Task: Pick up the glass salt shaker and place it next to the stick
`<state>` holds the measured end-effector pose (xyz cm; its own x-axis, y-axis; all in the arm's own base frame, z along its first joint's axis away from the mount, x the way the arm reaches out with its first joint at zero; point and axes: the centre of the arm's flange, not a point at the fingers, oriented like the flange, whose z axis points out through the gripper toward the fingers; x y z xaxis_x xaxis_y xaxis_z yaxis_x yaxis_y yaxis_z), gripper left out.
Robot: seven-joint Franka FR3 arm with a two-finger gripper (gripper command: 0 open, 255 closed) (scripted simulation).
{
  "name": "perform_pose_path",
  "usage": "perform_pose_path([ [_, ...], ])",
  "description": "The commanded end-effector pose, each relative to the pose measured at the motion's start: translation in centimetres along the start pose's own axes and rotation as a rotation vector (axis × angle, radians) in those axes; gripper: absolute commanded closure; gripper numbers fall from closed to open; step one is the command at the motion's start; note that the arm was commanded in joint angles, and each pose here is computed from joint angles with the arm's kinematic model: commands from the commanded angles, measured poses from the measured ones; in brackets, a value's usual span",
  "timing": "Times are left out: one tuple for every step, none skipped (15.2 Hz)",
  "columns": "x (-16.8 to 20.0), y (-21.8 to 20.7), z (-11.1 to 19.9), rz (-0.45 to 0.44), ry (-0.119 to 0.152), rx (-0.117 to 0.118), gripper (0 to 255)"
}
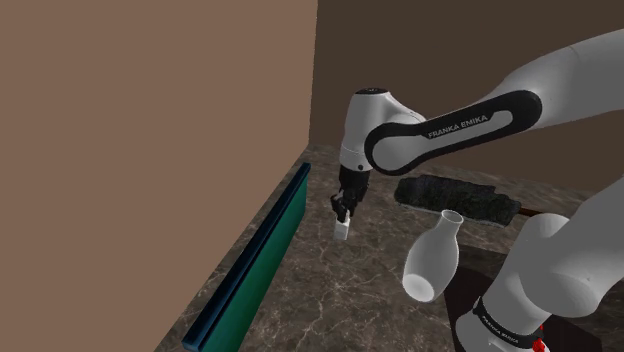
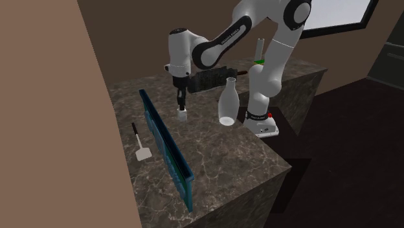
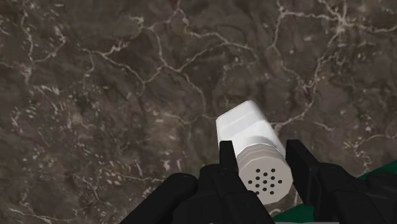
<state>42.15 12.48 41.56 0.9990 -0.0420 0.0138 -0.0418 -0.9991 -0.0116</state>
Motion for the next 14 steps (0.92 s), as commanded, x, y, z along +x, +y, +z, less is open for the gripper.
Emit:
perform_pose_path([
  [0.0, 0.1, -1.1, 0.000, 0.000, 0.000, 255],
  [0.0, 0.1, -1.7, 0.000, 0.000, 0.000, 255],
  [0.0, 0.1, -2.2, 0.000, 0.000, 0.000, 255],
  [0.0, 0.1, -2.7, 0.000, 0.000, 0.000, 255],
  [0.0, 0.1, -3.3, 0.000, 0.000, 0.000, 255],
  [0.1, 0.1, -3.8, 0.000, 0.000, 0.000, 255],
  [0.1, 0.1, -4.3, 0.000, 0.000, 0.000, 255],
  [0.1, 0.0, -4.8, 0.000, 0.000, 0.000, 255],
  [0.1, 0.0, -5.4, 0.000, 0.000, 0.000, 255],
  [0.1, 0.0, -5.9, 0.000, 0.000, 0.000, 255],
  [0.1, 0.0, -6.4, 0.000, 0.000, 0.000, 255],
  [0.1, 0.0, -6.9, 0.000, 0.000, 0.000, 255],
  [0.1, 0.0, -7.5, 0.000, 0.000, 0.000, 255],
  [0.1, 0.0, -8.0, 0.000, 0.000, 0.000, 255],
])
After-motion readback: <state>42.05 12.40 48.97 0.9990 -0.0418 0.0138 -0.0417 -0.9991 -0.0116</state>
